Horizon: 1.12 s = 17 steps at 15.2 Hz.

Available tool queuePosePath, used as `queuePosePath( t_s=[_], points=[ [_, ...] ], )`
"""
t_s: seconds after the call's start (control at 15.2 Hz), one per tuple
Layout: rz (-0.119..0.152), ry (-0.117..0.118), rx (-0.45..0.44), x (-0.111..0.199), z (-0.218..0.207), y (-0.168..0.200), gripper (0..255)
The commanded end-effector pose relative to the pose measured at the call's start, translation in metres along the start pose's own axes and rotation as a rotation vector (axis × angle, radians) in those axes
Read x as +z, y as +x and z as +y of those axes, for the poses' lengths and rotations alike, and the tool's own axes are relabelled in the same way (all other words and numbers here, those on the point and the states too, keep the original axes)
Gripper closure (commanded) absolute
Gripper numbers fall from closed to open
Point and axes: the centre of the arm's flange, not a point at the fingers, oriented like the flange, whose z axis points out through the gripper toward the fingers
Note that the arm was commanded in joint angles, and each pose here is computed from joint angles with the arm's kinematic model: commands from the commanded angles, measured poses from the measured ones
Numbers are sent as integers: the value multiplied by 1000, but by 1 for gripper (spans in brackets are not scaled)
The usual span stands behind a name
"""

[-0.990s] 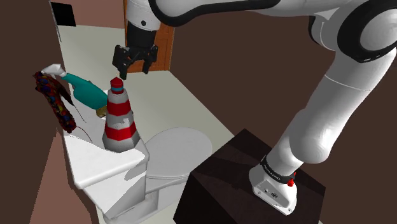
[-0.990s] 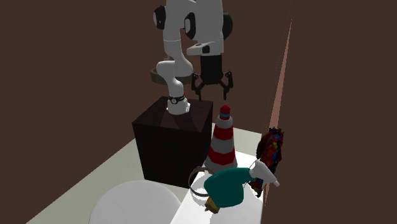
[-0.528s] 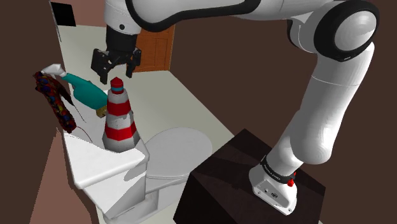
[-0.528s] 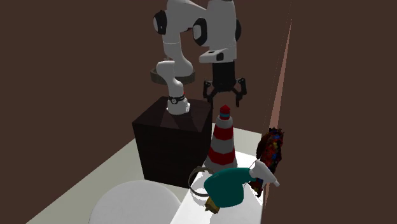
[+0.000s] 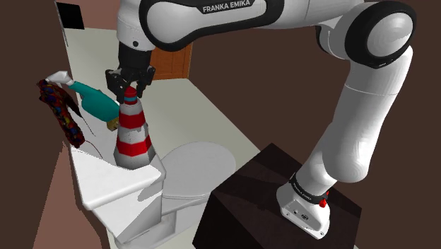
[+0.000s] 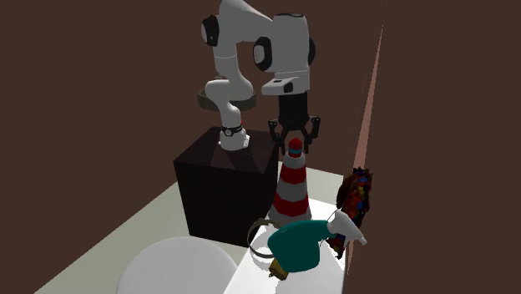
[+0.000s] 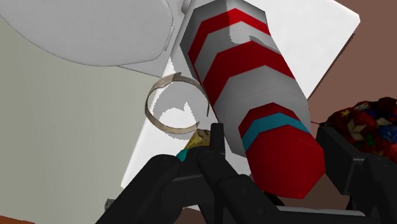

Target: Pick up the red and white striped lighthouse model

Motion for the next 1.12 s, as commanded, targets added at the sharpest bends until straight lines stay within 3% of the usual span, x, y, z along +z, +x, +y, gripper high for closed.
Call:
queuePosePath(
  t_s=[0.0, 0.46, 1.06],
  points=[
    [0, 0, 0, 1, 0, 0, 255],
    [0, 0, 0, 0, 0, 0, 255],
    [0, 0, 0, -46, -4, 7, 255]
  ],
)
